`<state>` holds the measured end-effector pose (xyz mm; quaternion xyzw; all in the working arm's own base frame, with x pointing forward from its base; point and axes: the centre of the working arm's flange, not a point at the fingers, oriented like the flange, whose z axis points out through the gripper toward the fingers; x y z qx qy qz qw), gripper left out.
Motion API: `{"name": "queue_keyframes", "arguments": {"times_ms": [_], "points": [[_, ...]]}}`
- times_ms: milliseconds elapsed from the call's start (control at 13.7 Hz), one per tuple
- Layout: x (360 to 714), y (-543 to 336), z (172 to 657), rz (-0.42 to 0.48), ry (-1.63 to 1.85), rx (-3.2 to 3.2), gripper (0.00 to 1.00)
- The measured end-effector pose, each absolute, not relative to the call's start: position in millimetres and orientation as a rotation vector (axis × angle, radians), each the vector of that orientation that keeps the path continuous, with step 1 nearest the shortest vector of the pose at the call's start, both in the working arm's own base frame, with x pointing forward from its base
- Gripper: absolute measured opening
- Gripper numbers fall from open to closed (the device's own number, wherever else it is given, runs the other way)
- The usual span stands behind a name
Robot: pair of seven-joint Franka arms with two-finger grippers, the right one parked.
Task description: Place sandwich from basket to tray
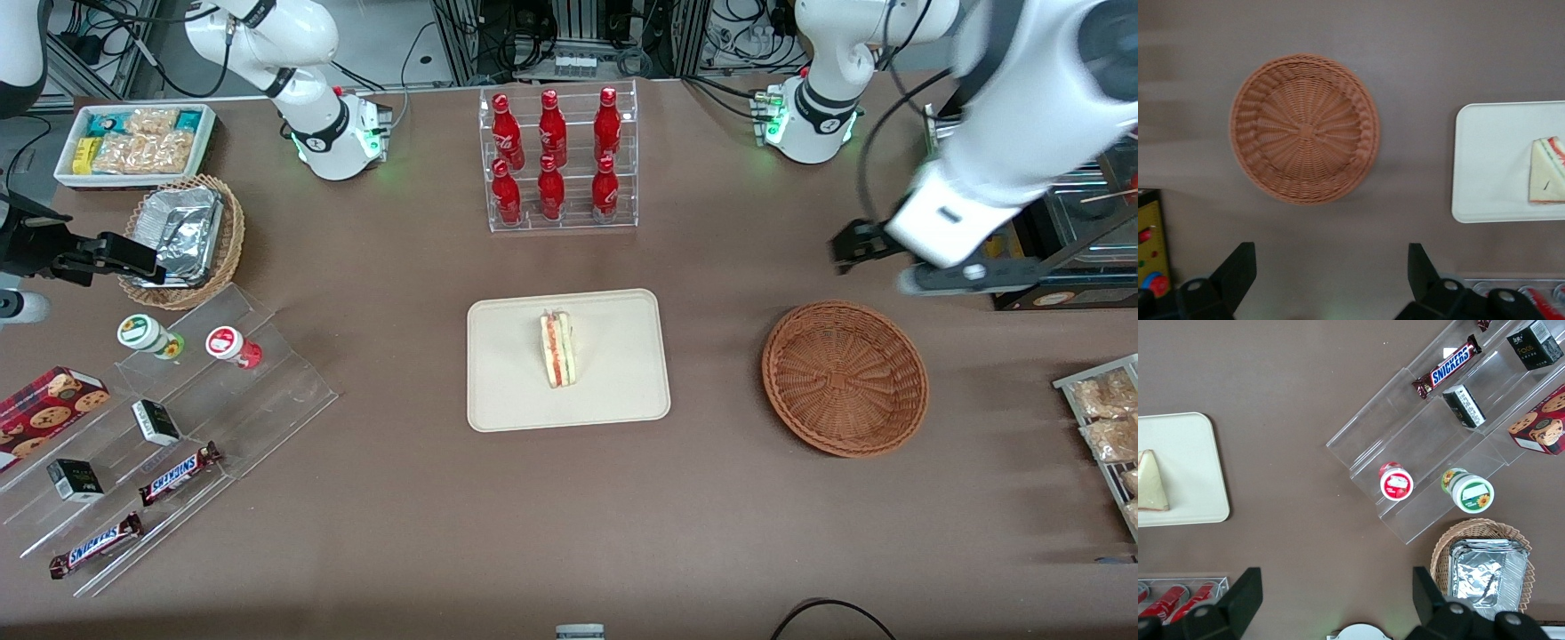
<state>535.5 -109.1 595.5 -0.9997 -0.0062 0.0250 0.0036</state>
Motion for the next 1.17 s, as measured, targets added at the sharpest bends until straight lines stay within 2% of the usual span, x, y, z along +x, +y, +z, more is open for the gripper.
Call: {"name": "queue_keyframes", "arguments": {"times_ms": [438,875,1167], "points": [[536,-96,605,0.066,0.046,-3.136,1.00],[564,-86,625,0.004,0.023,-3.134,1.00],[557,-29,637,0.094,0.029,-3.108,1.00]]}}
